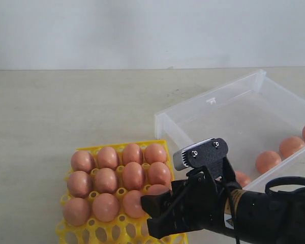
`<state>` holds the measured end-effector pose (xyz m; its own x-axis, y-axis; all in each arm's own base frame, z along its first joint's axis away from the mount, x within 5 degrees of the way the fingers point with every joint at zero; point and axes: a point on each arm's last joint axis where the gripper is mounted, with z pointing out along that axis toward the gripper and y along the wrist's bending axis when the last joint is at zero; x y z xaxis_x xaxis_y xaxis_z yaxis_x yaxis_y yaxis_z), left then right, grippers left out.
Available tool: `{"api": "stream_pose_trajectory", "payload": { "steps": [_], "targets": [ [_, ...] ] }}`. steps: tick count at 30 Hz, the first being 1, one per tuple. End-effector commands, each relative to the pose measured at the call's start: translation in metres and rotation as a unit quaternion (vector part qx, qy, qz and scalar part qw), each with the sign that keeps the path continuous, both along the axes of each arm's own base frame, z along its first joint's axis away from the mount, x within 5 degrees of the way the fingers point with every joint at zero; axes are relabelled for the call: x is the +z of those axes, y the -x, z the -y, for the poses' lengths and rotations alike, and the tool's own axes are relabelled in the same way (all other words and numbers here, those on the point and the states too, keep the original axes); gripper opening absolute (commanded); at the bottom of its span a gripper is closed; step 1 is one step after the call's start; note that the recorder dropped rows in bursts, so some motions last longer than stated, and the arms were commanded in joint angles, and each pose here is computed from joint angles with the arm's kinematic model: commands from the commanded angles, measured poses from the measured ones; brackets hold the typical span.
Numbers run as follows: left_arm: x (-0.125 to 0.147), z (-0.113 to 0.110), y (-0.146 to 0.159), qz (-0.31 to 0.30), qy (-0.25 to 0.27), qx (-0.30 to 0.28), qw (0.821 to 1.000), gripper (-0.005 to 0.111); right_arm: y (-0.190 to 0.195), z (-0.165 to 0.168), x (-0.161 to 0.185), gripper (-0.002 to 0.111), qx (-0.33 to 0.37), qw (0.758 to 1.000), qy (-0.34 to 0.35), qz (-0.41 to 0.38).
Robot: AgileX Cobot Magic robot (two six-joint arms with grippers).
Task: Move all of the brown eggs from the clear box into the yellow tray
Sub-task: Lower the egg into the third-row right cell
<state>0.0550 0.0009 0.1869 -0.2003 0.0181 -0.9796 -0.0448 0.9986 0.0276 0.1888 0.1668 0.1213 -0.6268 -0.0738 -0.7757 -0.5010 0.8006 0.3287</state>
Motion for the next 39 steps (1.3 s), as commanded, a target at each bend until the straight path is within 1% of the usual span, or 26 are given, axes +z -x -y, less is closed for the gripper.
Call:
{"api": "stream_pose_trajectory", "payload": {
  "steps": [1,5,7,10,11,12,14,16,17,18,19,21,26,31,34,39],
  "targets": [
    [0.001,0.0,0.0,0.005,-0.001,0.001,1.0,0.004,-0.002,-0.002,0.004,0.066,0.005,1.0,-0.011,0.02],
    [0.001,0.0,0.0,0.005,-0.001,0.001,1.0,0.004,-0.003,-0.003,0.006,0.066,0.004,0.999,-0.021,0.028],
    [0.001,0.0,0.0,0.005,-0.001,0.001,1.0,0.004,-0.005,-0.004,0.016,0.066,0.001,0.997,-0.049,0.055],
    [0.001,0.0,0.0,0.005,-0.001,0.001,1.0,0.004,-0.008,-0.002,0.035,0.066,-0.022,0.991,-0.082,0.101],
    [0.001,0.0,0.0,0.005,-0.001,0.001,1.0,0.004,-0.009,0.002,0.048,0.066,-0.039,0.987,-0.091,0.13],
    [0.001,0.0,0.0,0.005,-0.001,0.001,1.0,0.004,-0.009,0.005,0.055,0.065,-0.051,0.985,-0.096,0.134],
    [0.001,0.0,0.0,0.005,-0.001,0.001,1.0,0.004,-0.003,0.012,0.053,0.046,-0.069,0.993,-0.06,0.076],
    [0.001,0.0,0.0,0.005,-0.001,0.001,1.0,0.004,0.004,0.017,0.043,0.022,-0.066,0.998,-0.008,0.009],
    [0.001,0.0,0.0,0.005,-0.001,0.001,1.0,0.004,0.009,0.019,0.037,0.007,-0.064,0.997,0.021,-0.027],
    [0.001,0.0,0.0,0.005,-0.001,0.001,1.0,0.004,0.012,0.022,0.031,0.001,-0.06,0.996,0.046,-0.054],
    [0.001,0.0,0.0,0.005,-0.001,0.001,1.0,0.004,0.015,0.023,0.028,0.001,-0.058,0.994,0.06,-0.072],
    [0.001,0.0,0.0,0.005,-0.001,0.001,1.0,0.004,0.016,0.024,0.027,0.001,-0.058,0.993,0.068,-0.08],
    [0.001,0.0,0.0,0.005,-0.001,0.001,1.0,0.004,0.013,0.022,0.029,0.001,-0.053,0.995,0.059,-0.057],
    [0.001,0.0,0.0,0.005,-0.001,0.001,1.0,0.004,0.008,0.019,0.022,0.001,-0.053,0.996,0.055,-0.043],
    [0.001,0.0,0.0,0.005,-0.001,0.001,1.0,0.004,0.005,0.017,0.019,0.001,-0.062,0.996,0.04,-0.04],
    [0.001,0.0,0.0,0.005,-0.001,0.001,1.0,0.004,0.004,0.016,0.018,0.001,-0.064,0.996,0.04,-0.042]
  ]
}}
